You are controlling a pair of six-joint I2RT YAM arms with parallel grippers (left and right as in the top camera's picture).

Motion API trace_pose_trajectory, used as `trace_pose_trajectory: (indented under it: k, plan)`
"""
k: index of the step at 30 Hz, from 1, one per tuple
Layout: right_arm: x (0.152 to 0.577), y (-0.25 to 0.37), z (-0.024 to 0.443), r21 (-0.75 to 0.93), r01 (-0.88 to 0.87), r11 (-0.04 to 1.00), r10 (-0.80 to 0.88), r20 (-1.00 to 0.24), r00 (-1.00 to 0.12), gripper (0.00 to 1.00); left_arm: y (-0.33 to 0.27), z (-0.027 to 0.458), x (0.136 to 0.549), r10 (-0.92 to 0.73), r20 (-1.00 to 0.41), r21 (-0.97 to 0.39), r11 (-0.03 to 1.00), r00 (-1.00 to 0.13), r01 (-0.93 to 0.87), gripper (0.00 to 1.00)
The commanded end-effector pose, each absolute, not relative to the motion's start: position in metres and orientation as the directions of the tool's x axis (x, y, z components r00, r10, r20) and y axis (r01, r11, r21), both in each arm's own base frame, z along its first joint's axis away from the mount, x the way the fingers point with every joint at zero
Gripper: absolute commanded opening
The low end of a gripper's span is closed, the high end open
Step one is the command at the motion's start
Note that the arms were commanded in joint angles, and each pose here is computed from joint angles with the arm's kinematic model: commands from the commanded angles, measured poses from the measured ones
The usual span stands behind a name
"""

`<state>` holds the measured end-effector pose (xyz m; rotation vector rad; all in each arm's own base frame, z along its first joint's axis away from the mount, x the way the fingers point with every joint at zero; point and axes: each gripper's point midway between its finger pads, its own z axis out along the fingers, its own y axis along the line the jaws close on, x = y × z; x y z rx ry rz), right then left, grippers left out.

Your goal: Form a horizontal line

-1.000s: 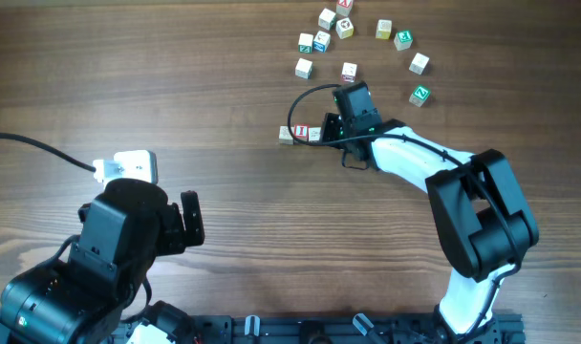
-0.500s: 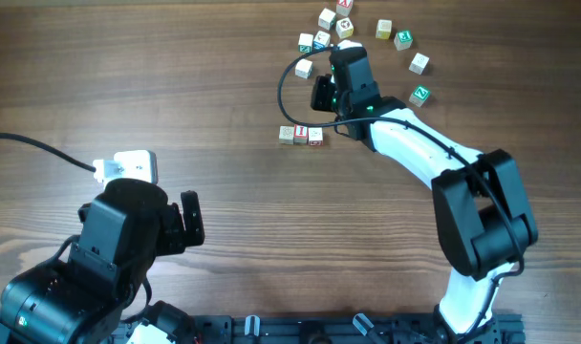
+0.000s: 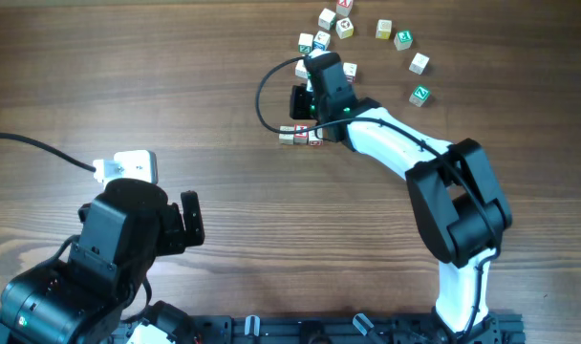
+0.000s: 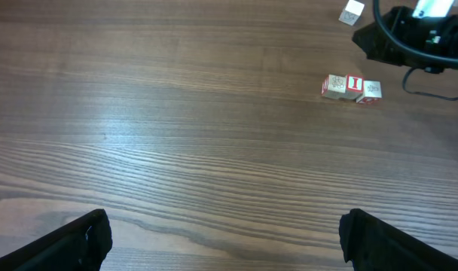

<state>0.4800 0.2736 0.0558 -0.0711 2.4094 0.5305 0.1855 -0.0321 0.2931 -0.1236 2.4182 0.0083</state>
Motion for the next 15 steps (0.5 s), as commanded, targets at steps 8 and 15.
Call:
trace_pose_trajectory:
  k: [8, 15]
  plan:
    - [0.471, 0.285, 0.029, 0.281, -0.202, 0.938, -0.013, -0.555, -0.832, 0.05, -0.03, 0.294, 0.186, -0.107, -0.664, -0.034, 0.993, -0.74, -0.113, 1.0]
    - [0.463, 0.283, 0.023, 0.277, -0.194, 0.941, -0.022, -0.524, -0.852, 0.04, -0.03, 0.294, 0.186, -0.107, -0.664, -0.034, 0.993, -0.74, -0.114, 1.0]
